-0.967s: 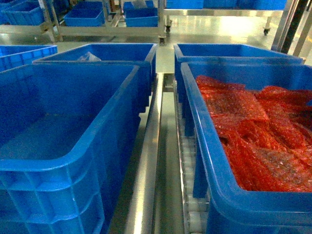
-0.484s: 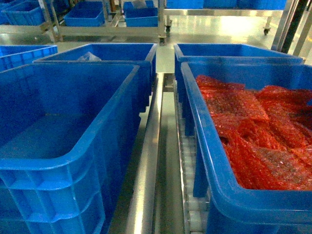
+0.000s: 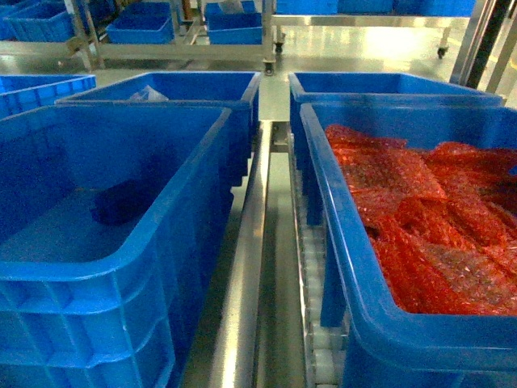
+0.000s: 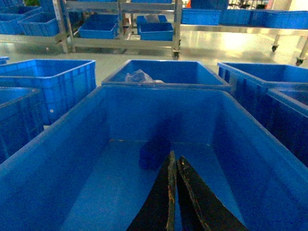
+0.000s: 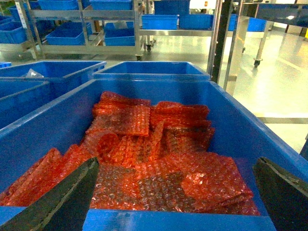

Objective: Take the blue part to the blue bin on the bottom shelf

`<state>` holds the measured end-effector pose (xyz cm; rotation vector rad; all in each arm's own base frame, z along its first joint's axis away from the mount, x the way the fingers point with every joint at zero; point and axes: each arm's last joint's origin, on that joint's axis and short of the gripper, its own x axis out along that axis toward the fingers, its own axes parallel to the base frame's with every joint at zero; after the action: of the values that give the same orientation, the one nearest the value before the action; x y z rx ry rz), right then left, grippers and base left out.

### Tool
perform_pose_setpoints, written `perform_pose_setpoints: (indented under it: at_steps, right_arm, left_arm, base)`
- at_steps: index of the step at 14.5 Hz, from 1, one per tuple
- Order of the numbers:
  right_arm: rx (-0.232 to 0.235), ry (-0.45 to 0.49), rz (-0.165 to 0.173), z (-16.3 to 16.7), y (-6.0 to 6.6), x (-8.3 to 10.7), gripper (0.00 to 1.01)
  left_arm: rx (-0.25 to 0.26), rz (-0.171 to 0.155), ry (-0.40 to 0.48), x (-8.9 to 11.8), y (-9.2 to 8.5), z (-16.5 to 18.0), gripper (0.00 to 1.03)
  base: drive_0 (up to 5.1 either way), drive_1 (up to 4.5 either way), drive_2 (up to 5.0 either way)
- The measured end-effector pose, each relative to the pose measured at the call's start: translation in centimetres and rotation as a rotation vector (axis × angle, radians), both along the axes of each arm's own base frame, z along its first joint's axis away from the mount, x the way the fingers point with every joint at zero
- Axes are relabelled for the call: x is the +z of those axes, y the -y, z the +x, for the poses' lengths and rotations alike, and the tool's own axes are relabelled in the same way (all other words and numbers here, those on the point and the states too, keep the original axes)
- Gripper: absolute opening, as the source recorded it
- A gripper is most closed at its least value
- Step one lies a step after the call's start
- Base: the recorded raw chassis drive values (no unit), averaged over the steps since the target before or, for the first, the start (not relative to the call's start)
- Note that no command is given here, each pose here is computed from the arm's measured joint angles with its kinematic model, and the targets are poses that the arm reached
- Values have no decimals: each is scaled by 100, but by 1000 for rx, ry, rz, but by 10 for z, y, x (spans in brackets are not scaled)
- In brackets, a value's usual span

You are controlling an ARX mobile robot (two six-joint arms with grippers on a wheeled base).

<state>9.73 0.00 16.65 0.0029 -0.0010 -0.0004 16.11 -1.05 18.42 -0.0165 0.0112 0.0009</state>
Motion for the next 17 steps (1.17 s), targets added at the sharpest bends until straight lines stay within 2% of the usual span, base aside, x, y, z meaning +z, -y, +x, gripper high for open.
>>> perform_pose_setpoints:
  at_steps: [3, 7, 17]
  right_arm:
    - [0, 0, 0, 0, 0, 0, 98]
    - [0, 0, 0, 0, 0, 0, 98]
    - [0, 0, 0, 0, 0, 0, 98]
  left_arm:
    - [-14, 0, 0, -2, -6, -4, 2]
    - [19, -1, 0, -4, -12, -9, 2]
    - [-2, -1, -2, -10, -10, -21, 2]
  base:
    - [0, 0, 0]
    - [0, 0, 0]
    - [0, 0, 0]
